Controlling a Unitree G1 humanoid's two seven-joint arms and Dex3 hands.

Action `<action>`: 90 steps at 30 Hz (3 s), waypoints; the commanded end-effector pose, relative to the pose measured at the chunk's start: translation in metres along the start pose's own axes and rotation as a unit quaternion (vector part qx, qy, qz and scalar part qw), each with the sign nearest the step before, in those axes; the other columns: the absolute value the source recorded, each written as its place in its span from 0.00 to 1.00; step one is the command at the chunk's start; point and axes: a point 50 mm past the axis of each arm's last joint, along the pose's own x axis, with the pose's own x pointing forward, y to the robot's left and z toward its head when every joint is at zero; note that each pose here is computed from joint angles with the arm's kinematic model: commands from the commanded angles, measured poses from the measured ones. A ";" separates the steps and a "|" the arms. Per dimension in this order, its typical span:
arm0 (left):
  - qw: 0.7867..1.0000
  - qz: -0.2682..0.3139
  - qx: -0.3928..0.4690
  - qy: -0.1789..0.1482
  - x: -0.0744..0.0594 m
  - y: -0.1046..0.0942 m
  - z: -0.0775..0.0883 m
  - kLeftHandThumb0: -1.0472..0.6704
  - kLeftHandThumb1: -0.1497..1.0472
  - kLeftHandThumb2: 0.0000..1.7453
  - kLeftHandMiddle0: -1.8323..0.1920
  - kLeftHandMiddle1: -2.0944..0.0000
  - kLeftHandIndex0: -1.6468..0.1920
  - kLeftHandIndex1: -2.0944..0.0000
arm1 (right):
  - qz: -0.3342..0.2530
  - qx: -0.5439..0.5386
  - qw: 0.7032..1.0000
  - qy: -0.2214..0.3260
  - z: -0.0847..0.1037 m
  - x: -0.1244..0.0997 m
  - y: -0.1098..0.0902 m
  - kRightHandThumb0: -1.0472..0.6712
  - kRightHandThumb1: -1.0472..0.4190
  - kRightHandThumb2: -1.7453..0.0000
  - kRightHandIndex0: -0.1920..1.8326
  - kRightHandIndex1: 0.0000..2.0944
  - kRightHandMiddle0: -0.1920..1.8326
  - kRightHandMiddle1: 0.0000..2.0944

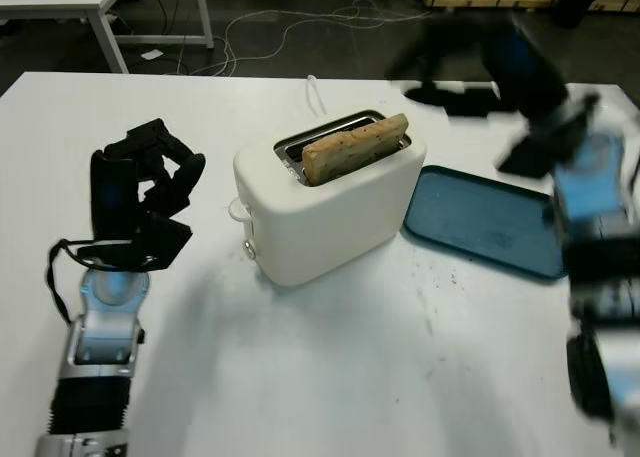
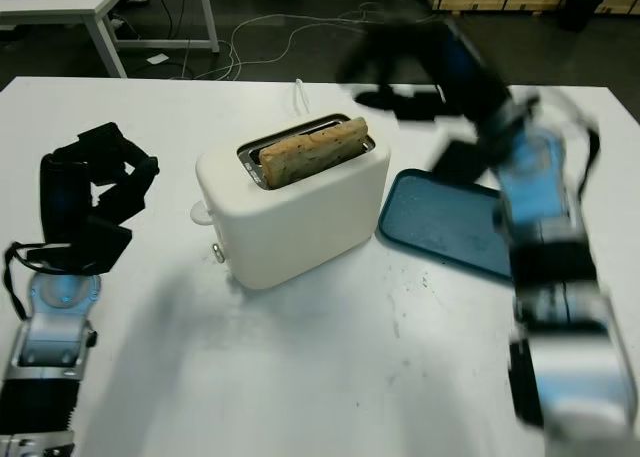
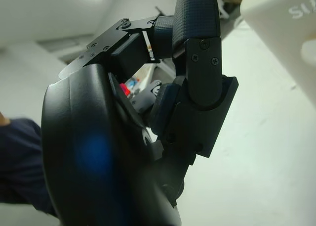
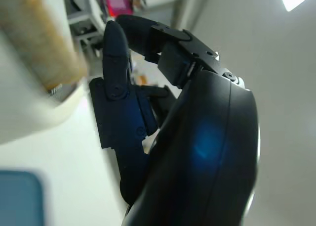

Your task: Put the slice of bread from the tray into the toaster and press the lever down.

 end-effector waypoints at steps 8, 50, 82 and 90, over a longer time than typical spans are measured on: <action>0.994 -0.085 0.060 -0.031 0.010 0.012 0.002 0.14 0.89 0.13 0.34 0.26 0.33 0.45 | -0.199 0.145 0.957 0.157 -0.028 -0.076 0.043 0.31 0.09 0.81 0.48 0.80 0.48 0.44; 0.903 -0.307 0.220 -0.203 0.011 -0.005 0.018 0.11 0.89 0.14 0.39 0.17 0.33 0.96 | -0.246 0.145 0.945 0.159 -0.028 -0.082 0.049 0.24 0.09 0.82 0.53 0.83 0.38 0.83; 0.835 -0.522 0.169 -0.039 -0.083 -0.091 -0.067 0.18 0.85 0.00 0.32 0.39 0.26 1.00 | -0.246 0.138 0.946 0.159 -0.031 -0.084 0.041 0.26 0.09 0.82 0.55 0.83 0.50 0.52; 0.834 -0.523 0.174 -0.018 -0.093 -0.093 -0.076 0.19 0.85 0.00 0.32 0.38 0.26 1.00 | -0.243 0.136 0.948 0.155 -0.031 -0.082 0.039 0.29 0.09 0.82 0.54 0.83 0.65 0.11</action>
